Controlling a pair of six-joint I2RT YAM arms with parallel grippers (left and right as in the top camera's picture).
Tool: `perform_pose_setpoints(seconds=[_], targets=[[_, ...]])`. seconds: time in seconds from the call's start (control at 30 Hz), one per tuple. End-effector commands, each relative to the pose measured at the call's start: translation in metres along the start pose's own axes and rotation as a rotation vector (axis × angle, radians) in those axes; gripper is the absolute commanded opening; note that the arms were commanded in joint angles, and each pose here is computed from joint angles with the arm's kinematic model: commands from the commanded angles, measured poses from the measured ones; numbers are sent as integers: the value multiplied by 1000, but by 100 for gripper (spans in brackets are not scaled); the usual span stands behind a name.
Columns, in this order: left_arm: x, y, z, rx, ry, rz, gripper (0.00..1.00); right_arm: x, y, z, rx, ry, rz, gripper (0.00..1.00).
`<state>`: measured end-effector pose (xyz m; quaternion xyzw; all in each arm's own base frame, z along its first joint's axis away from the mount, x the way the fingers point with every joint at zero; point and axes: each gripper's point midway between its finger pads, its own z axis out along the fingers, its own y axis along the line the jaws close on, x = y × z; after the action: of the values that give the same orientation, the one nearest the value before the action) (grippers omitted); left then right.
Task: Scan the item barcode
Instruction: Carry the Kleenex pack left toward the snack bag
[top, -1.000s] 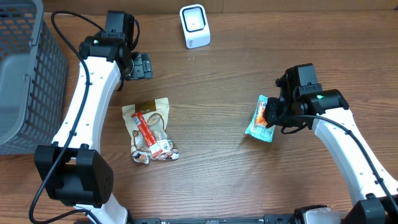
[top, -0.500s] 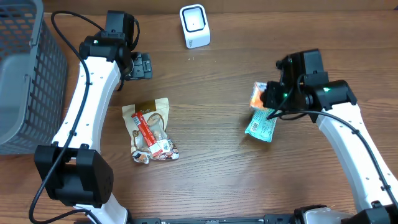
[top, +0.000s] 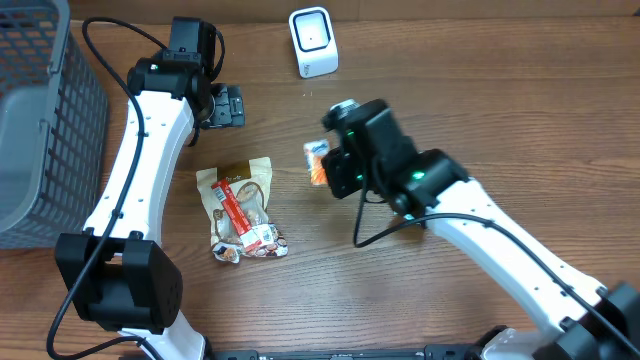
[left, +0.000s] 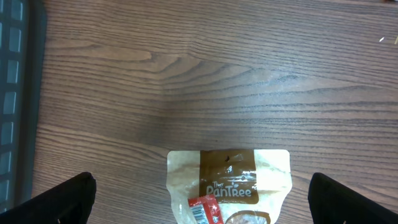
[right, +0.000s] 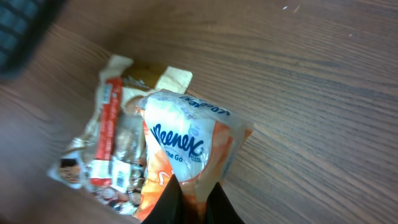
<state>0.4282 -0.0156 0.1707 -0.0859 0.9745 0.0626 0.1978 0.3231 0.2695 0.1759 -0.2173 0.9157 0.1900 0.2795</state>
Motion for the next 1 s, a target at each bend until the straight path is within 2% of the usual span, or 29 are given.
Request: perform_pose_setpoints(seconds=[0.0,0.3,0.57,0.83,0.9,0.93,0.97], targets=[[-7,2,-10,-4,-34,-8,100,-2,-10,15,128,-3,-64,4],[-7,2,-10,-4,-34,-8,100,18,5,57,98,69,-76,4],[-7,2,-10,-4,-34,-8,100,39,19,93,-10,148,-40,4],[-7,2,-10,-4,-34,-8,100,57,7,125,24,195,-20,4],[-7,2,-10,-4,-34,-8,100,58,1,127,56,193,-22,10],[-7,2,-10,-4,-33,-8,100,57,-3,128,79,189,-24,18],[-7,2,-10,-4,-34,-8,100,56,-7,127,104,183,-27,33]])
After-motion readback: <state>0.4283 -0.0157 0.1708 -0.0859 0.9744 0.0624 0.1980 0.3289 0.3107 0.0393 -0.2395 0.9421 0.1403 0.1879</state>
